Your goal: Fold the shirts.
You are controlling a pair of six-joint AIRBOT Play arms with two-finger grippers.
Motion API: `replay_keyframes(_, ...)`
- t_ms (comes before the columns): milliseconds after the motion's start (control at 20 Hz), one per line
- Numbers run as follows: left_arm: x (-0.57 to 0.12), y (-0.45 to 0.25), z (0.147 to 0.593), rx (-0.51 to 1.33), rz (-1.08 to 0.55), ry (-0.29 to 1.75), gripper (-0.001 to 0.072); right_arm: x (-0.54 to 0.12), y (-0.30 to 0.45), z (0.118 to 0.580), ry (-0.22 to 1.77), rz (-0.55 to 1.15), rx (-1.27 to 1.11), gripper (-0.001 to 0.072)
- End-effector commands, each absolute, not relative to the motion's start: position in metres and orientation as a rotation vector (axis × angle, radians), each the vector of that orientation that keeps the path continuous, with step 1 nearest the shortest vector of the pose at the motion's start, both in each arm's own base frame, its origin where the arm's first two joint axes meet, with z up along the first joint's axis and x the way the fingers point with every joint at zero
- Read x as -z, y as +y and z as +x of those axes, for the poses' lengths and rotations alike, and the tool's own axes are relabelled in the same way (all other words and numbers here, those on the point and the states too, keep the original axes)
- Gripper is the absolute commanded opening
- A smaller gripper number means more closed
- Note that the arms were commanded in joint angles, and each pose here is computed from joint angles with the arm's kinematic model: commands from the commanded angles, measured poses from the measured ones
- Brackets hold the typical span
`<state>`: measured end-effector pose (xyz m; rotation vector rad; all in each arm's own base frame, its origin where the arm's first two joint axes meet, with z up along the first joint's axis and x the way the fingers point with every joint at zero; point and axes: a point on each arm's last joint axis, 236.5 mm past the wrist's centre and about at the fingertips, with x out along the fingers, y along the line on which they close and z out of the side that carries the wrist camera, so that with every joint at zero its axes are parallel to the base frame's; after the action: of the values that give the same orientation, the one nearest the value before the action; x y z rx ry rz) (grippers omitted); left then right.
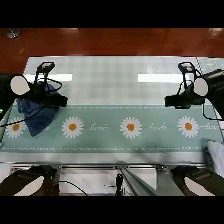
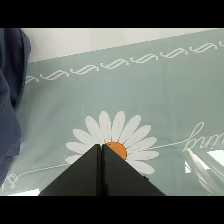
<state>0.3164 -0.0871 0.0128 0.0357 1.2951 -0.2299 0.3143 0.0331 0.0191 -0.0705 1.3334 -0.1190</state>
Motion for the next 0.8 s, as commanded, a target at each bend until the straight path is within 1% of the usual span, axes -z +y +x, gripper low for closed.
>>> replay_keyframes(0, -0.013, -0.087, 0.316, 0.230, 0.036, 1.296, 0.0024, -0.019, 0.033, 0.314, 1.335, -0.071, 0.119, 0.0018)
replay_keyframes(400, -0.013, -0.087, 0.316, 0.230, 0.036, 1.296, 0.0024, -0.019, 0.033, 0.314, 1.333, -0.070, 0.118, 0.0018)
replay_keyframes(600, -0.013, -0.087, 0.317, 0.230, 0.036, 1.295, 0.0024, -0.021, 0.037, 0.325, 1.288, -0.063, 0.104, 0.0018)
replay_keyframes(750, -0.015, -0.089, 0.326, 0.229, 0.031, 1.254, 0.0024, -0.026, 0.041, 0.342, 1.212, -0.057, 0.083, 0.0018)
